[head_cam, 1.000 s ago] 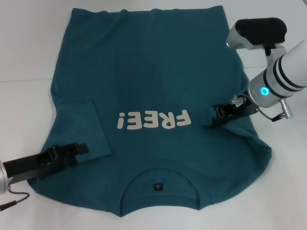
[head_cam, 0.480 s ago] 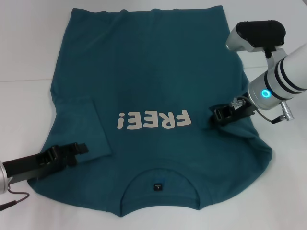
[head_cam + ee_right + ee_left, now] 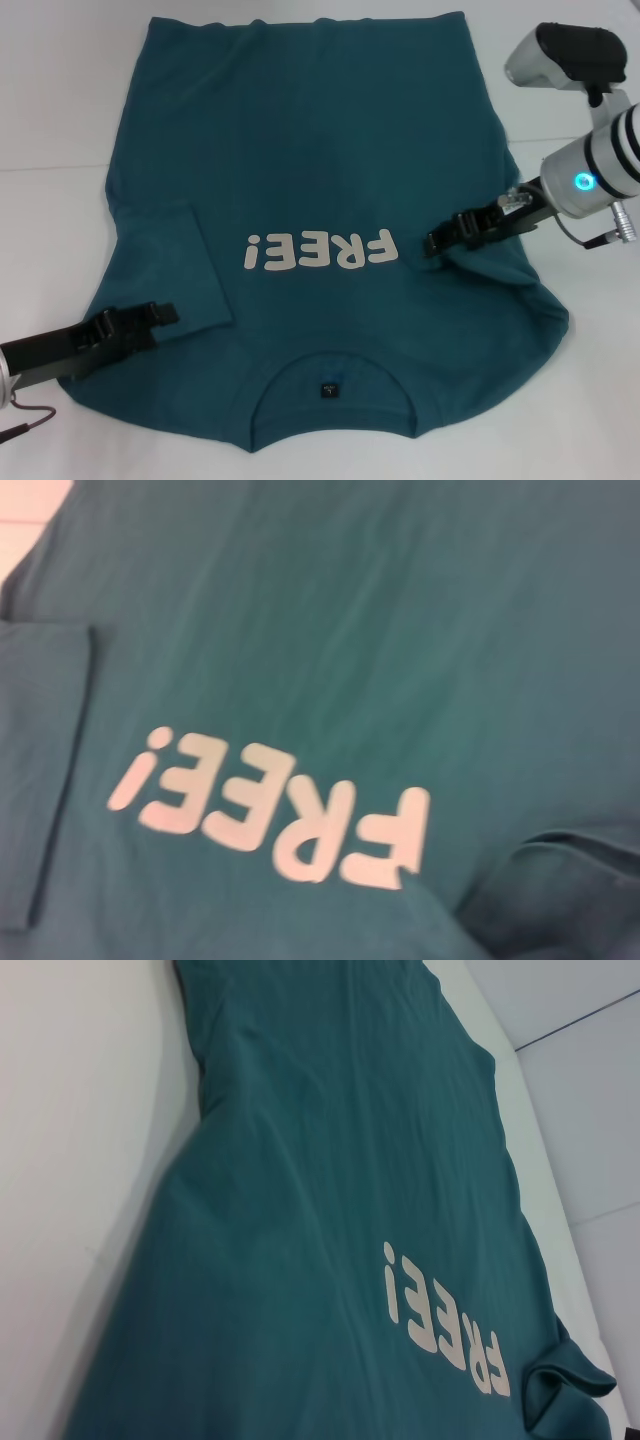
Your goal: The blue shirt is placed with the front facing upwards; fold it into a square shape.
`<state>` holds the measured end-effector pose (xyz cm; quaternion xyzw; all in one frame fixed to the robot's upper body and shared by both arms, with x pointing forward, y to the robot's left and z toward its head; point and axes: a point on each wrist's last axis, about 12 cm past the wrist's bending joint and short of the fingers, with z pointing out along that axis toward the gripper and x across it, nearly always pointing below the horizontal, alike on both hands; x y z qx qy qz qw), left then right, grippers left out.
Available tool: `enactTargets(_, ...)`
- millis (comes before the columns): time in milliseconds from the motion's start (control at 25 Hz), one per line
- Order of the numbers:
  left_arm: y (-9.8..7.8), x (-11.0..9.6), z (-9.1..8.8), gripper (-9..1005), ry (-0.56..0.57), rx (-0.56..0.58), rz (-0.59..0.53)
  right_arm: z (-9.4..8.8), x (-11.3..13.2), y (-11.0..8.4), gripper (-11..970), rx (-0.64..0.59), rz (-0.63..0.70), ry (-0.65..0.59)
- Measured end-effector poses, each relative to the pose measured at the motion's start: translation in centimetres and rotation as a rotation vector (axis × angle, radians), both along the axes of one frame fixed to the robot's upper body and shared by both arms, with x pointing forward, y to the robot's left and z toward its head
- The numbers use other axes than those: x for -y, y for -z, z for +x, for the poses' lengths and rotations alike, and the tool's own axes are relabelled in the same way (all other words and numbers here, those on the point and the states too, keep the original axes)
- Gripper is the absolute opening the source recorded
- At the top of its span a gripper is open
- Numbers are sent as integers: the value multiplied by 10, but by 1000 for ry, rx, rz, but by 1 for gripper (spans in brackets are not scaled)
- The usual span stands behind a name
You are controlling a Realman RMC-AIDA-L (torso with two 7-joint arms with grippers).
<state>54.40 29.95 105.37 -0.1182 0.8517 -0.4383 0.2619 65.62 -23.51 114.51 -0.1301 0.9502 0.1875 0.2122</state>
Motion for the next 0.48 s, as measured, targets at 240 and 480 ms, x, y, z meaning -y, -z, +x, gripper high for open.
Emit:
enactTargets(240,0,0,0,600,-1,1,0,1,15,1,708,43,-14,57)
enactTargets(480,0,0,1,600,-5,3,3,-1,11,15,704,33,-54,61)
